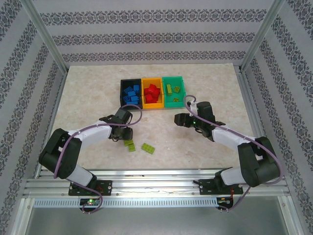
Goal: Sort the legos into containers by color
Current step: Pick up the lego from the center of the table, then place the lego in the container.
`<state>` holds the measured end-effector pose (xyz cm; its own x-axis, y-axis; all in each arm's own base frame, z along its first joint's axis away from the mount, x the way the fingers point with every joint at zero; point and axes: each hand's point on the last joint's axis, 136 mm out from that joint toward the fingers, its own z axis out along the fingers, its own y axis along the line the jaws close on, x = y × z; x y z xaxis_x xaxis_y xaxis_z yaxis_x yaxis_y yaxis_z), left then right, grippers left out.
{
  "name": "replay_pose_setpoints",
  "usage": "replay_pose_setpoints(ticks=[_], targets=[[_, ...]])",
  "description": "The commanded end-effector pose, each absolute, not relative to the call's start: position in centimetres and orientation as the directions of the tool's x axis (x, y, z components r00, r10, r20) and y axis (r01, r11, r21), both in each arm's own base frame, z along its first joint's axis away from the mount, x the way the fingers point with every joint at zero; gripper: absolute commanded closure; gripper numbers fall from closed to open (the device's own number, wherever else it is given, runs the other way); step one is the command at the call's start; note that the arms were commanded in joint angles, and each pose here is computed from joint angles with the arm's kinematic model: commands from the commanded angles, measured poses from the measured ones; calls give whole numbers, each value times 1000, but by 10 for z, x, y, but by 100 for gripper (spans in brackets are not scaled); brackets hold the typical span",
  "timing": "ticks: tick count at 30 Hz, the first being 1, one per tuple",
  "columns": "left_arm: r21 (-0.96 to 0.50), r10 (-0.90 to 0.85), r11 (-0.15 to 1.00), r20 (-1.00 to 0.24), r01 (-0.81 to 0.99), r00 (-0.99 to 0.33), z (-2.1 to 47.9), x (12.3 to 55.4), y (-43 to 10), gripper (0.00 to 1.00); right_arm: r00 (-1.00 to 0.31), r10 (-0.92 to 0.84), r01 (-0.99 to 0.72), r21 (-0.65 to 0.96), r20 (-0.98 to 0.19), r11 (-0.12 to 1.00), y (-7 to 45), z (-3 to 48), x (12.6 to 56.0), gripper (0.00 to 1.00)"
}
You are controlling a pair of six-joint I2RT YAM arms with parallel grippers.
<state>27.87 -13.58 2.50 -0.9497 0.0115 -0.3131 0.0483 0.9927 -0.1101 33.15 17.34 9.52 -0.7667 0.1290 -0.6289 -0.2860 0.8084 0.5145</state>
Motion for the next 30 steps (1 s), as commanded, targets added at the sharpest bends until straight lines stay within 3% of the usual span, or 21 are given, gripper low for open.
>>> replay_pose_setpoints(ticks=[1, 11, 24, 30], targets=[[-87, 49, 993, -307, 79, -951, 30, 279, -140, 66, -749, 139, -309, 527, -648, 792, 178, 103, 330, 37], [-178, 50, 976, -383, 127, -922, 67, 318, -180, 68, -754, 179, -298, 572, -632, 764, 182, 101, 334, 37], [-344, 76, 896, -502, 279, -862, 141, 427, -299, 67, -649, 403, -181, 645, -646, 742, 129, 115, 338, 38], [-305, 93, 899, -571, 316, -816, 163, 482, -332, 59, -663, 412, -189, 672, -625, 716, 134, 113, 341, 38]])
